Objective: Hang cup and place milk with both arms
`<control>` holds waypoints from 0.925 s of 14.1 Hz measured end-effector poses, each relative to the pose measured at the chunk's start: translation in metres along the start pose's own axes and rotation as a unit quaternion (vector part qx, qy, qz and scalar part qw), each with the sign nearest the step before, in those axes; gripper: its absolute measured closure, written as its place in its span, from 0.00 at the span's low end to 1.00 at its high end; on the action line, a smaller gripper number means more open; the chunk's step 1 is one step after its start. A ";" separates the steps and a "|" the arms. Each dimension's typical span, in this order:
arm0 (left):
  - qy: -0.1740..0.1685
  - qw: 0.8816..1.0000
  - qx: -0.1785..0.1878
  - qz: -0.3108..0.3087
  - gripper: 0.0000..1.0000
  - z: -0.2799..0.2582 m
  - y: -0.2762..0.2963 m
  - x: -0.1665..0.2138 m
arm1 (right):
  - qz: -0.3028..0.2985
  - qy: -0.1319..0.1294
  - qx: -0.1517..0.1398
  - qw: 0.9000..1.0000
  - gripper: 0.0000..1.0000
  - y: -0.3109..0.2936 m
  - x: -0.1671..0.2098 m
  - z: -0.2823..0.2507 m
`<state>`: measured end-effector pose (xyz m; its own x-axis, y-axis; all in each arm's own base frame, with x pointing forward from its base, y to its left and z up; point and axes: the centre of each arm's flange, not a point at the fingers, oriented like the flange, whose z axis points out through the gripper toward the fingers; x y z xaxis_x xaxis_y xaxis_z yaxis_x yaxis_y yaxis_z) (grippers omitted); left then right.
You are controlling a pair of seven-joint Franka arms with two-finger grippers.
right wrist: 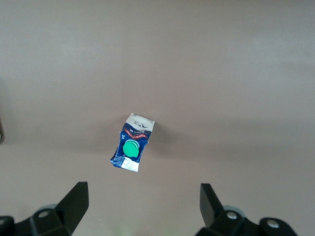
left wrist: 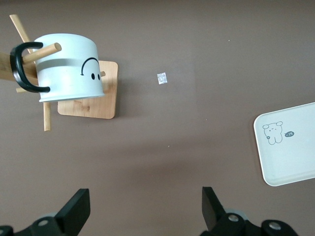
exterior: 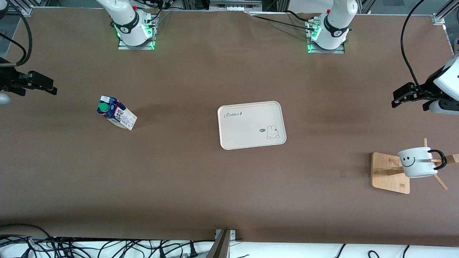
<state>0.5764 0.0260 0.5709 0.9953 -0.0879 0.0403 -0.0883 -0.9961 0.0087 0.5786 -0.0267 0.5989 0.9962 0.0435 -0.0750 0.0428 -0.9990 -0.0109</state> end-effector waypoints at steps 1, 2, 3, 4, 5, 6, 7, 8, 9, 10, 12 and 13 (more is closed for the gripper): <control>0.000 1.000 0.000 0.002 0.00 0.000 0.000 0.000 | 0.000 0.000 0.000 1.000 0.00 0.001 0.000 0.000; 0.001 1.000 0.000 0.002 0.00 -0.001 0.000 0.000 | 0.001 0.000 0.000 1.000 0.00 0.001 0.000 0.000; 0.001 1.000 0.000 0.002 0.00 -0.001 -0.001 0.000 | 0.001 0.000 0.000 1.000 0.00 0.002 0.000 0.000; 0.001 1.000 0.000 0.001 0.00 -0.001 -0.001 0.000 | 0.001 0.000 0.000 1.000 0.00 0.002 0.000 0.000; 0.001 1.000 0.000 0.001 0.00 -0.001 -0.001 0.000 | 0.001 0.000 0.000 1.000 0.00 0.002 0.000 0.000; 0.001 1.000 0.000 0.001 0.00 -0.001 -0.001 0.000 | 0.001 0.000 0.000 1.000 0.00 0.002 0.000 0.000; 0.001 1.000 0.000 0.001 0.00 -0.001 -0.002 -0.001 | 0.001 0.000 0.000 1.000 0.00 0.002 0.000 0.000; 0.002 1.000 0.000 0.001 0.00 -0.001 -0.002 0.000 | 0.001 0.000 0.000 1.000 0.00 0.002 0.000 0.000; 0.002 1.000 0.000 0.001 0.00 -0.001 -0.002 -0.001 | 0.001 0.000 0.000 1.000 0.00 0.002 0.000 0.000; 0.002 1.000 0.001 0.001 0.00 -0.002 -0.002 -0.001 | 0.001 0.000 0.000 1.000 0.00 0.002 0.000 0.000; 0.002 1.000 0.001 0.001 0.00 -0.002 -0.002 -0.001 | 0.000 0.000 0.000 1.000 0.00 0.002 0.000 0.000; 0.002 1.000 0.001 0.001 0.00 -0.002 -0.002 -0.001 | 0.000 0.000 0.000 1.000 0.00 0.002 0.000 0.000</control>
